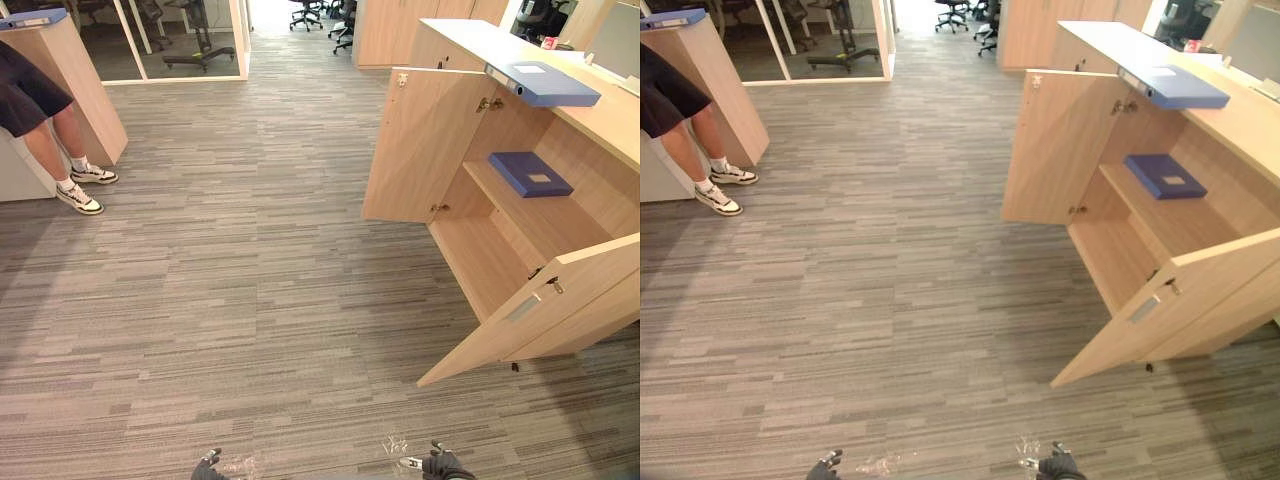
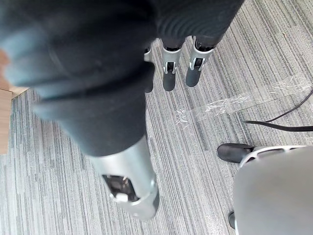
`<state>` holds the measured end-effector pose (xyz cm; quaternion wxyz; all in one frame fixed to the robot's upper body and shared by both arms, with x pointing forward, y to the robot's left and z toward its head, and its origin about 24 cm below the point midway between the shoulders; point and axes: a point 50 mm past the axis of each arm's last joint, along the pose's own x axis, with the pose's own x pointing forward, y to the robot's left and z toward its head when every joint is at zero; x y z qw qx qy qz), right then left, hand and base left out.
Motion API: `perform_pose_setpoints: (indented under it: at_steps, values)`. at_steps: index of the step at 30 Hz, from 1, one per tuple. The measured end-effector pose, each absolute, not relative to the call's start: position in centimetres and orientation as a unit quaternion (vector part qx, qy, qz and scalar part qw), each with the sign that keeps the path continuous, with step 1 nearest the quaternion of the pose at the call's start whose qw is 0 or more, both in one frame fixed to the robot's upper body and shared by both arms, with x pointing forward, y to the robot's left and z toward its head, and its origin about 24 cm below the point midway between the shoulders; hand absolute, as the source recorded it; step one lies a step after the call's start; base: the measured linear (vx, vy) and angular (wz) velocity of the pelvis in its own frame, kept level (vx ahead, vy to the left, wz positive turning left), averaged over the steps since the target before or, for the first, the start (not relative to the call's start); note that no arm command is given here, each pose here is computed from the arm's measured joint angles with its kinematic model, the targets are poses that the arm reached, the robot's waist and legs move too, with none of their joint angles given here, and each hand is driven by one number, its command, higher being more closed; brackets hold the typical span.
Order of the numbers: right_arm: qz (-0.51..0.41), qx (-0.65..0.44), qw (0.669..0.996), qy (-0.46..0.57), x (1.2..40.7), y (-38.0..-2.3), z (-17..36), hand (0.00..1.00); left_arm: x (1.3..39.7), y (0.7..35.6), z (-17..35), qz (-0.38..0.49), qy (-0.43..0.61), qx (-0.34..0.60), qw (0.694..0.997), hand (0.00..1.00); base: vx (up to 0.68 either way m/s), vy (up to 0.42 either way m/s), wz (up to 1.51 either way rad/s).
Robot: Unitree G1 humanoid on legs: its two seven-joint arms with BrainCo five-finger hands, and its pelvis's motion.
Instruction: Walk over to the cabinet, pick up the folder, carry it to the office cabinet, place the folder inside the office cabinet, then close the office cabinet door
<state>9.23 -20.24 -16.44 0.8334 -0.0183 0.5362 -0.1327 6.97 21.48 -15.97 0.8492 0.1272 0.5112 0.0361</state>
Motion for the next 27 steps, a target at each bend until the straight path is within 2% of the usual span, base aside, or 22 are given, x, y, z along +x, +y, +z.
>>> perform_pose_setpoints:
  at_steps: [6, 23, 27]
  values:
    - [-0.117, 0.002, 0.839, 0.532, 9.9, -18.3, -16.5, 0.00, 7.0, 21.5, -16.0, 0.035, 0.510, 0.130, 0.849, 0.00, 0.00, -0.012, 0.06]
    - [-0.103, -0.001, 0.842, 0.530, 10.5, -17.8, -16.5, 0.00, 8.0, 22.0, -15.8, 0.034, 0.505, 0.160, 0.848, 0.00, 0.00, 0.000, 0.00]
    - [-0.099, 0.003, 0.846, 0.524, 11.1, -17.5, -16.4, 0.00, 10.0, 22.7, -15.2, 0.059, 0.480, 0.149, 0.863, 0.00, 0.00, 0.015, 0.33]
